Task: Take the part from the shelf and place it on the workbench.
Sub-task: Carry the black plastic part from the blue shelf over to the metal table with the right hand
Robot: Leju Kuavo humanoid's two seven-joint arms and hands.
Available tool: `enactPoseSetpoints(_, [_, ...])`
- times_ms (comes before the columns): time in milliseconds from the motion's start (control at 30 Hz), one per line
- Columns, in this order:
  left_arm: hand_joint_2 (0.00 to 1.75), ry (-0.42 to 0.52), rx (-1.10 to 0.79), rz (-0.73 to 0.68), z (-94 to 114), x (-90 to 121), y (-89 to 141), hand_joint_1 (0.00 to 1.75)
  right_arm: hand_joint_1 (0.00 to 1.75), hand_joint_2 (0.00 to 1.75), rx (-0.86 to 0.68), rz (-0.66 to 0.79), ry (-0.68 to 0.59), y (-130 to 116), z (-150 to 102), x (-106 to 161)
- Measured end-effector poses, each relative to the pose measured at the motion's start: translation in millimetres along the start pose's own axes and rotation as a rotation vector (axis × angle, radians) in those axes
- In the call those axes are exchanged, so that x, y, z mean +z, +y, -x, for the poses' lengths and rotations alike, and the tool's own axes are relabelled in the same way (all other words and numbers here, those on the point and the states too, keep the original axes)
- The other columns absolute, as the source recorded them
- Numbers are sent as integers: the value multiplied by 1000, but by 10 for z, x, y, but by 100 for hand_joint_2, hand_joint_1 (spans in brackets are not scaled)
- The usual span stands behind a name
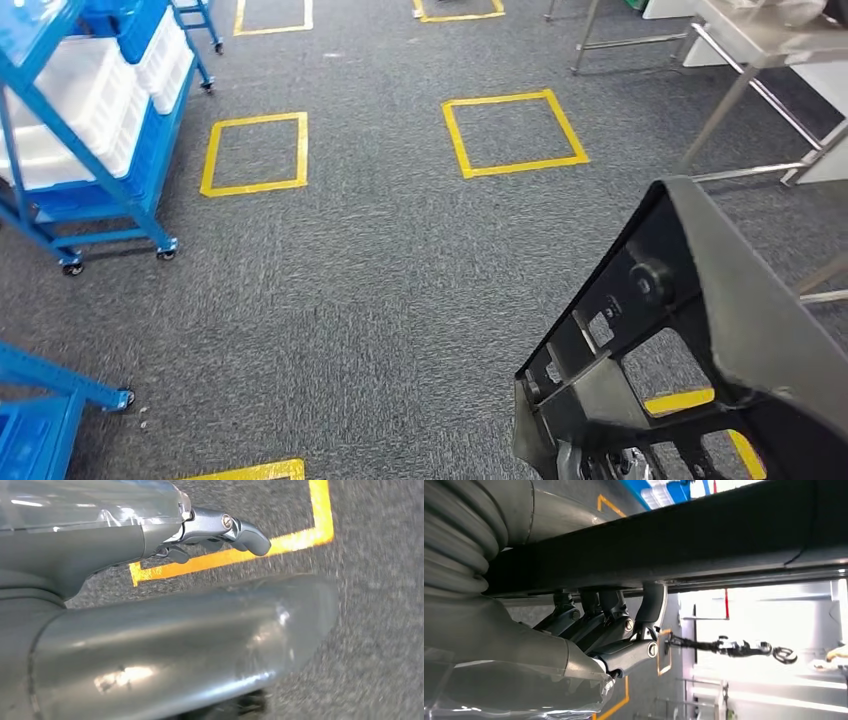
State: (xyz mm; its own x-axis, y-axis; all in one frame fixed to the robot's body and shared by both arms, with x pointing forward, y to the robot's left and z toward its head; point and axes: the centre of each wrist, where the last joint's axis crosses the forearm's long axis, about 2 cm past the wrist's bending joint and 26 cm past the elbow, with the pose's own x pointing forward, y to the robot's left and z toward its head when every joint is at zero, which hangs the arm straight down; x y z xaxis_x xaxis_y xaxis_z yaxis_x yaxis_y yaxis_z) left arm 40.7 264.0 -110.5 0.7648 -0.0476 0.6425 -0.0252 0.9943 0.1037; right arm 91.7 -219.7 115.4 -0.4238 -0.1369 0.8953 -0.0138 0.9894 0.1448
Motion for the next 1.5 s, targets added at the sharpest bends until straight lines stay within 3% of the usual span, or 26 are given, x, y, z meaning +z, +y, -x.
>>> enactPoseSetpoints(1500, [0, -3, -4, 15, -5, 4, -36, 0, 175, 175, 29, -18, -13, -6, -40, -34])
